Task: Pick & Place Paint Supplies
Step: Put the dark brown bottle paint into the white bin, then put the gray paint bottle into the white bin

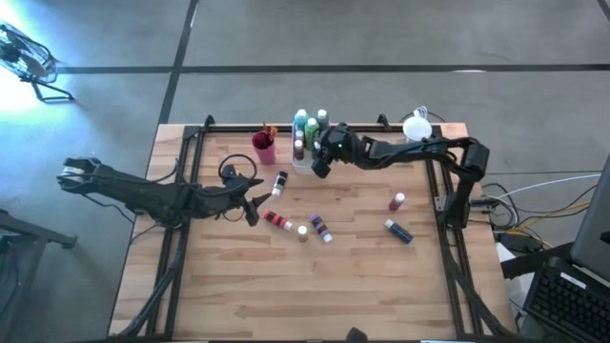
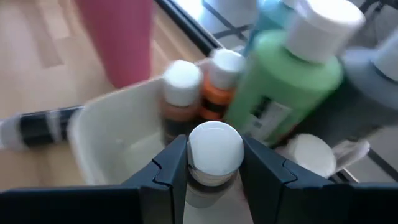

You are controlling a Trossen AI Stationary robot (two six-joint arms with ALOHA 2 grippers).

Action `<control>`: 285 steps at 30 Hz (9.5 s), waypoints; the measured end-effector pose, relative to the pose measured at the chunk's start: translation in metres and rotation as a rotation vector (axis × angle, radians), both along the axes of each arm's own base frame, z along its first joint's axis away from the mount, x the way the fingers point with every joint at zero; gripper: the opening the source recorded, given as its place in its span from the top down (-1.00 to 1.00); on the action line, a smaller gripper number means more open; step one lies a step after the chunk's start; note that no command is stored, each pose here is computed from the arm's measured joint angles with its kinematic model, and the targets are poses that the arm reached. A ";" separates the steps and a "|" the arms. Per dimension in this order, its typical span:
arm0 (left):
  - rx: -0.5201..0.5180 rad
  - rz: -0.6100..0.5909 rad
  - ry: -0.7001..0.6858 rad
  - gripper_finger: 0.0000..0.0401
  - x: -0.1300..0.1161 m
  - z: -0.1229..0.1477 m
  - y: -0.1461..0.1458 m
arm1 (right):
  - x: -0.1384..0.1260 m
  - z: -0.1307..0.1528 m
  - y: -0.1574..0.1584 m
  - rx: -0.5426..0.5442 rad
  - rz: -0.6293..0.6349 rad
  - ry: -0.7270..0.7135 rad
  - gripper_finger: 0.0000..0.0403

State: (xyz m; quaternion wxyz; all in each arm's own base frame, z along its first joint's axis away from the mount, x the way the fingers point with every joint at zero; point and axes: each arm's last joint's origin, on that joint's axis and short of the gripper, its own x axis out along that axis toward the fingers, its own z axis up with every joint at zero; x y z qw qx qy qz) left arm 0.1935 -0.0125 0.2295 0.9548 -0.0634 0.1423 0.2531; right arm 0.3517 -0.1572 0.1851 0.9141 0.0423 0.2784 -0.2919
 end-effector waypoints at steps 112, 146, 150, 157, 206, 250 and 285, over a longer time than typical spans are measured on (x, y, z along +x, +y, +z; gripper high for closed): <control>-0.436 0.532 0.383 -0.19 0.106 -0.080 0.040 | -0.068 0.072 0.129 -0.334 -0.024 0.205 0.25; -0.192 0.319 0.631 0.40 0.062 -0.023 0.004 | -0.071 0.069 0.128 -0.320 -0.066 0.223 0.28; -0.034 0.119 0.598 0.40 0.049 0.010 -0.015 | -0.069 0.070 0.130 -0.278 -0.012 0.190 0.31; 0.528 -0.147 0.547 0.40 0.039 0.049 -0.055 | -0.064 0.070 0.134 -0.082 0.244 0.129 0.32; 1.906 -0.406 1.070 0.40 0.115 0.069 -0.059 | -0.025 0.092 0.142 0.388 0.650 -0.168 -0.16; 0.213 -0.536 -0.535 -0.07 0.079 0.078 0.008 | -0.091 0.108 0.162 -0.218 0.482 -0.389 0.46; 0.332 -0.522 -0.499 -0.08 0.131 0.105 0.010 | -0.084 0.105 0.178 -0.268 0.568 -0.407 0.46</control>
